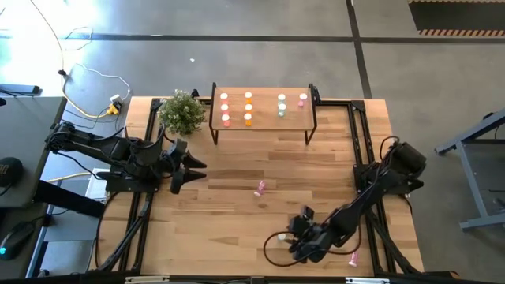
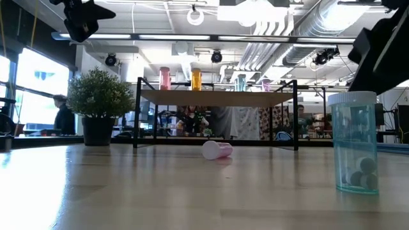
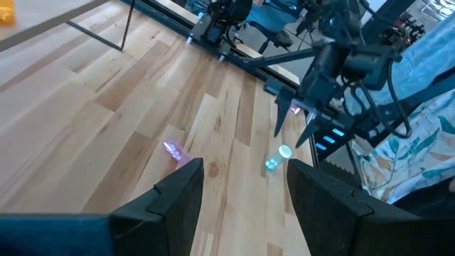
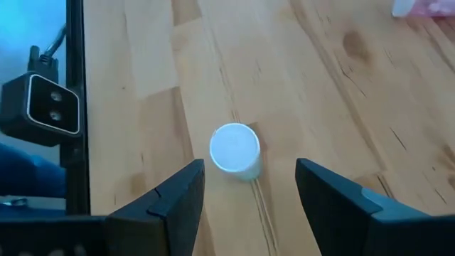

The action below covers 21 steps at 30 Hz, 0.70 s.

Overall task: Pick and place medicine bottles onto shelf by color
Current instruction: Put the blue pill bottle on the shelf aligned with the other blue pill bottles

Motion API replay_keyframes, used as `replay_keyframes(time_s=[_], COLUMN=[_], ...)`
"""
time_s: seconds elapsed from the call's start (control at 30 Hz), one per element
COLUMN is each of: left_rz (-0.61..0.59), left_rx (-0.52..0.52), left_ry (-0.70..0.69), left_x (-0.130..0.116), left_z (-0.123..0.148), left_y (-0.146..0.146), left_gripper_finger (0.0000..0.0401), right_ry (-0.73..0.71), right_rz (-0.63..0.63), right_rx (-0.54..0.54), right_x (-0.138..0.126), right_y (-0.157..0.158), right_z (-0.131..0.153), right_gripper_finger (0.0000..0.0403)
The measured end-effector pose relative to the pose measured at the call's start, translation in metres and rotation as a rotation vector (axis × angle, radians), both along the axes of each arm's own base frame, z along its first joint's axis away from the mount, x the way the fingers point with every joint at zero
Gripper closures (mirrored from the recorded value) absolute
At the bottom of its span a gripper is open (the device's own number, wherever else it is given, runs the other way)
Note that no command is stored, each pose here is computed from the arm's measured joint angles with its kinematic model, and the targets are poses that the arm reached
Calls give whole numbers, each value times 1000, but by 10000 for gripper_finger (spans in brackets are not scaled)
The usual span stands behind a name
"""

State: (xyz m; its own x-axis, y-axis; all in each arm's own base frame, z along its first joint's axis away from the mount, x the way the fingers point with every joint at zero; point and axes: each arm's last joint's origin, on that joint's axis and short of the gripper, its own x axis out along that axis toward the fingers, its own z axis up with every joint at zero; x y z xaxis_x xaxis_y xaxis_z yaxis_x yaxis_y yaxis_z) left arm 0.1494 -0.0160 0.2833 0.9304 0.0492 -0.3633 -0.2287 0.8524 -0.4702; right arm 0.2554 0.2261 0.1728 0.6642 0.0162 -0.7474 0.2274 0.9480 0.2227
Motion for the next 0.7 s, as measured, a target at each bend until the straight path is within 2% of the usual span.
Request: replay_keyframes(time_s=[0.3, 0.53, 0.7], left_rz=[23, 42, 47], left_rx=[-18, -12, -9], left_ry=[-2, -3, -2], left_x=[0, 0, 0], left_z=[0, 0, 0], left_y=[0, 1, 1], left_gripper_finger=[206, 206, 206], right_ry=[-28, -50, -48], right_rz=[48, 20, 10], right_rx=[-41, -50, -38], right_x=[10, 20, 20], right_y=[7, 4, 4], right_z=[-19, -28, -28], right_gripper_finger=[190, 191, 216])
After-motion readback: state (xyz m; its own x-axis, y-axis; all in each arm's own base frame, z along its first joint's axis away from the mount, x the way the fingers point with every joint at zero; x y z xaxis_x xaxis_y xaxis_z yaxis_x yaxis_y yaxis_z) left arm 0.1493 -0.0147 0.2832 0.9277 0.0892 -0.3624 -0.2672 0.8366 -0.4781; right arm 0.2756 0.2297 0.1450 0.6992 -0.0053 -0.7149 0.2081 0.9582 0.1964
